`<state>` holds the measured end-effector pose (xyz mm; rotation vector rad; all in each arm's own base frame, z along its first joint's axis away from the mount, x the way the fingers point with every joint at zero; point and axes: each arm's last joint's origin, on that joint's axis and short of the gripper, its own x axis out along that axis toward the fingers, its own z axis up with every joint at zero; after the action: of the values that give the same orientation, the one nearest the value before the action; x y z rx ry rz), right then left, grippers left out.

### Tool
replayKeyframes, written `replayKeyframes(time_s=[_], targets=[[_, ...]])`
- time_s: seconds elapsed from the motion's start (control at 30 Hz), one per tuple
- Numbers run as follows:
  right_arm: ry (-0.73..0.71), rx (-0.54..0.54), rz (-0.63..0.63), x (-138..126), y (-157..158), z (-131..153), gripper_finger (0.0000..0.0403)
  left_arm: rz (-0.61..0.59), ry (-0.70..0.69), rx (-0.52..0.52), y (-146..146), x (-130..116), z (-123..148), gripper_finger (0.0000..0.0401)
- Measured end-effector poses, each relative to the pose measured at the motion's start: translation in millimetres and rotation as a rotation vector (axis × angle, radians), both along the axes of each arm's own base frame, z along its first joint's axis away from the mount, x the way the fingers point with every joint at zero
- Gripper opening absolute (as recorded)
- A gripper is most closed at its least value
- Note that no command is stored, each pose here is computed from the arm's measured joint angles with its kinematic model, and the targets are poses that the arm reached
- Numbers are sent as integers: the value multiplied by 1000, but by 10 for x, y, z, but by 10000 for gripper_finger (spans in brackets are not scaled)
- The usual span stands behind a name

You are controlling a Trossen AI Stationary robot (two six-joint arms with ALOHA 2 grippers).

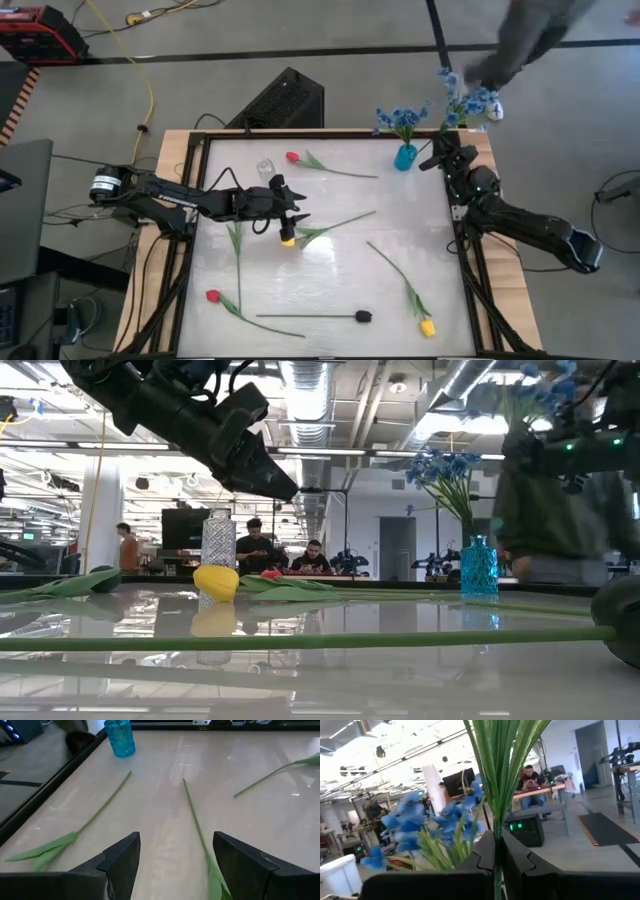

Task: Sort flowers into vase by color
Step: Put the blue flower into the blue vase

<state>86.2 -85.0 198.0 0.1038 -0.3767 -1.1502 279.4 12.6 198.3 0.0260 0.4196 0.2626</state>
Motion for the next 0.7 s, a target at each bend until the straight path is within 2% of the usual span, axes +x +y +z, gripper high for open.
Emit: replayKeyframes(time_s=[0.33,0.5,0.7], targets=[[-3,53,-12,20,-214,-101,39,-3,-36,10,1,14,35,240],[-28,19,-1,61,-274,-98,39,-2,-37,9,4,14,35,240],[-8,40,-1,109,-323,-161,39,2,-39,4,4,14,35,240]])
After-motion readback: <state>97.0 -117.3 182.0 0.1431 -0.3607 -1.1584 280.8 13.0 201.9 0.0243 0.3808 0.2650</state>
